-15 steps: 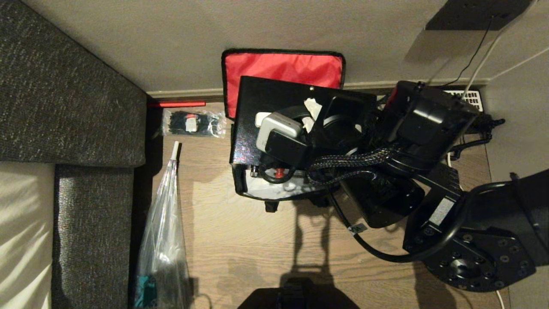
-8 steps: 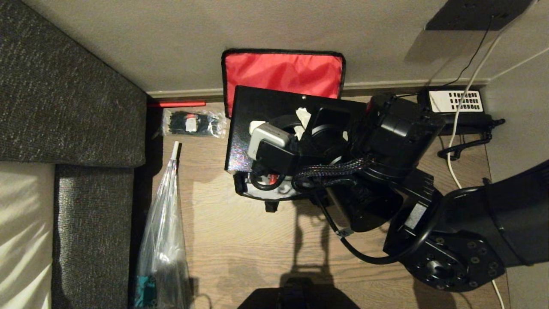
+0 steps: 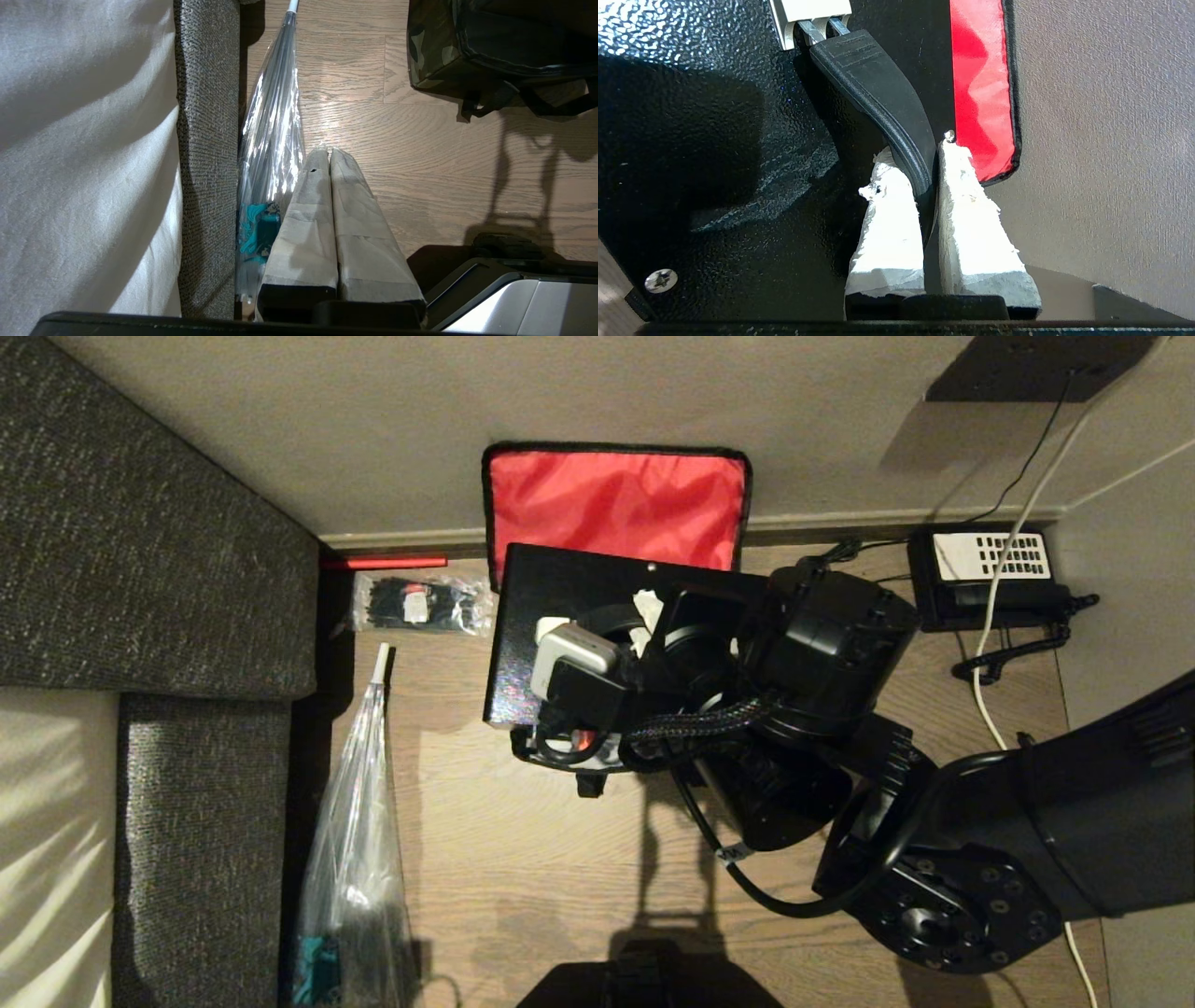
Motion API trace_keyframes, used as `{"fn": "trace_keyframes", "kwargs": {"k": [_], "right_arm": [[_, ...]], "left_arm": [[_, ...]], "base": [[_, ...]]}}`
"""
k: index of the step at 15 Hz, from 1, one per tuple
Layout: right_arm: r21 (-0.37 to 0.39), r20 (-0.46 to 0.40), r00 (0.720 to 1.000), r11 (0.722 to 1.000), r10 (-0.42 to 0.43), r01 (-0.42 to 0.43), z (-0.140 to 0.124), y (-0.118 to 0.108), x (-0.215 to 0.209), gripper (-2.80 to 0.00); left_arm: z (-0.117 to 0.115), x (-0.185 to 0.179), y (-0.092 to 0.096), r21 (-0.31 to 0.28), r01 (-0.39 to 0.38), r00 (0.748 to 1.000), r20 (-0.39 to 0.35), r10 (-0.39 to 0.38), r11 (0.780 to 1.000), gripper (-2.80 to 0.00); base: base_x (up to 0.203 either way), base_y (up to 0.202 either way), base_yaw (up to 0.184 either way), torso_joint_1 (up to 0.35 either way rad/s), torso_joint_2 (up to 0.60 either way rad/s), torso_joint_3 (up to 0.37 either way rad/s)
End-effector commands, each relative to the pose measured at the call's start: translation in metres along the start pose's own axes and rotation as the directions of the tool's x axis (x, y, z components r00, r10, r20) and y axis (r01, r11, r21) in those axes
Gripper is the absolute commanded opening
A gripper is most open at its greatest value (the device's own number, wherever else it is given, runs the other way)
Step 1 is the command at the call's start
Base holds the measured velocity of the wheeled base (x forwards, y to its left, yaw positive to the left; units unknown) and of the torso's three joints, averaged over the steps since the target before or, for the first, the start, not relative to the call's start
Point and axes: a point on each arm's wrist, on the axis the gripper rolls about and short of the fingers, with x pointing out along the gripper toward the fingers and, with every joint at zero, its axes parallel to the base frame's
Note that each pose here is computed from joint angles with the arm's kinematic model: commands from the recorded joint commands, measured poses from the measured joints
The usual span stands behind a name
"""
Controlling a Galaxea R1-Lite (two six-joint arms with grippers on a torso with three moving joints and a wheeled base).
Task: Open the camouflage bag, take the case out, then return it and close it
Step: Place the black box back
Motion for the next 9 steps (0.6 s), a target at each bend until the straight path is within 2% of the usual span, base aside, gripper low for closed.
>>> {"fn": "trace_keyframes", "kwargs": {"k": [1, 9], "right_arm": [[-0.003, -0.009, 1.000, 1.000, 0.014, -0.014, -0.001, 0.006, 0.001, -2.80], [-0.004, -0.046, 0.999, 1.000, 0.002, -0.002, -0.012, 0.008, 0.012, -2.80]], "left_arm": [[-0.001, 0.000, 0.000, 0.000, -0.001, 1.000, -0.003, 0.001, 1.000, -2.80], [-0.001, 0.000, 0.000, 0.000, -0.001, 1.000, -0.003, 0.001, 1.000, -2.80]], "base": [[0.000, 0.000, 0.000, 0.000, 0.00, 0.000], [0.000, 0.000, 0.000, 0.000, 0.00, 0.000]]}}
